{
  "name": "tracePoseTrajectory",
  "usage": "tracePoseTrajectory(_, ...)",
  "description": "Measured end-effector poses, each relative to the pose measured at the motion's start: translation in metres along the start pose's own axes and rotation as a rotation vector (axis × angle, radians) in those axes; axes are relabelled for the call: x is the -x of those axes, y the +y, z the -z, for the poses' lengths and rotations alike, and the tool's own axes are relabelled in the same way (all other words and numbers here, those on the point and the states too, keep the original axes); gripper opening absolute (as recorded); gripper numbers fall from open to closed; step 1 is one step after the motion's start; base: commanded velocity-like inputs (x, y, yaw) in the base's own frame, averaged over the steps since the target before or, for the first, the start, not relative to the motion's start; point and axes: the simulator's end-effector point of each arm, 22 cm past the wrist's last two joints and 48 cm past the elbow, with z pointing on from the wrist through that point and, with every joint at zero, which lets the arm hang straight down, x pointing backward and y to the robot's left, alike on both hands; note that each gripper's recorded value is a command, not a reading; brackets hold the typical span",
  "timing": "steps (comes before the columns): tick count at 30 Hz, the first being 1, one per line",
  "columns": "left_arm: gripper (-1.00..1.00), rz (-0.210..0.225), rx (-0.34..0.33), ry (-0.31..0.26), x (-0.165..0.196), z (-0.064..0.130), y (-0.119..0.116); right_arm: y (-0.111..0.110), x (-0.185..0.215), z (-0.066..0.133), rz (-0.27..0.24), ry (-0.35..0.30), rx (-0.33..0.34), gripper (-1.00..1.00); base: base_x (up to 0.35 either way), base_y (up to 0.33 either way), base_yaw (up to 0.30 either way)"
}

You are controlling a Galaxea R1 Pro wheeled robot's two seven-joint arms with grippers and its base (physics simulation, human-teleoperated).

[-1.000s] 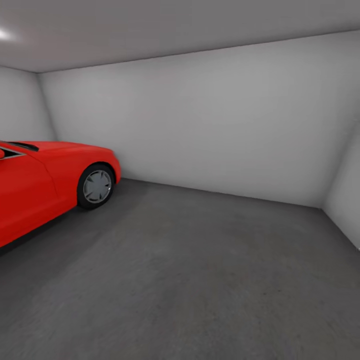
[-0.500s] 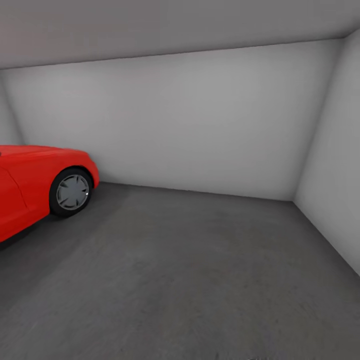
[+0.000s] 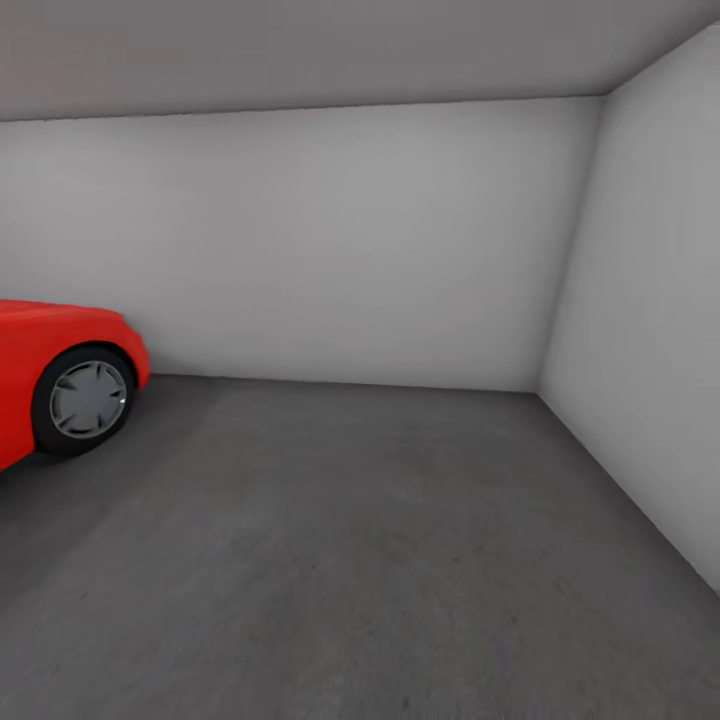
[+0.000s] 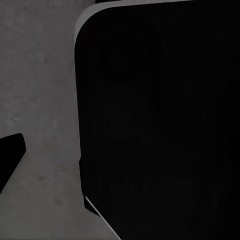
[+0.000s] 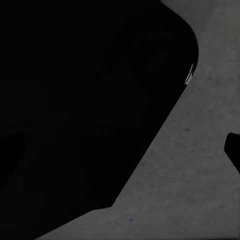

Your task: Move the two storage containers from the living room to the garage. In the garage, place one container on the floor and stack the other container on top of it (either order is fine).

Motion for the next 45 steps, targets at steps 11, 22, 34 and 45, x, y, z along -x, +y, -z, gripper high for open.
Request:
tracePoseTrajectory(11,1.00,0.000,0.000,-0.001,0.0006,0.0000,0.0000,-0.0003,0.0005,0.0000,-0.001,-0.001,-0.001,1.00,0.000,0.000,-0.281)
tracePoseTrajectory(22,1.00,0.000,0.000,-0.001,0.0006,0.0000,0.0000,0.0000,0.0005,0.0000,-0.002,-0.001,0.001,1.00,0.000,0.000,-0.291)
tracePoseTrajectory(34,1.00,0.000,0.000,-0.001,0.0006,0.0000,0.0000,0.0000,0.0002,0.0000,-0.004,0.000,0.001,1.00,0.000,0.000,-0.291)
tracePoseTrajectory(45,1.00,0.000,0.000,-0.001,0.0006,0.0000,0.0000,0.0000,0.0005,0.0000,-0.002,-0.001,0.001,1.00,0.000,0.000,-0.292)
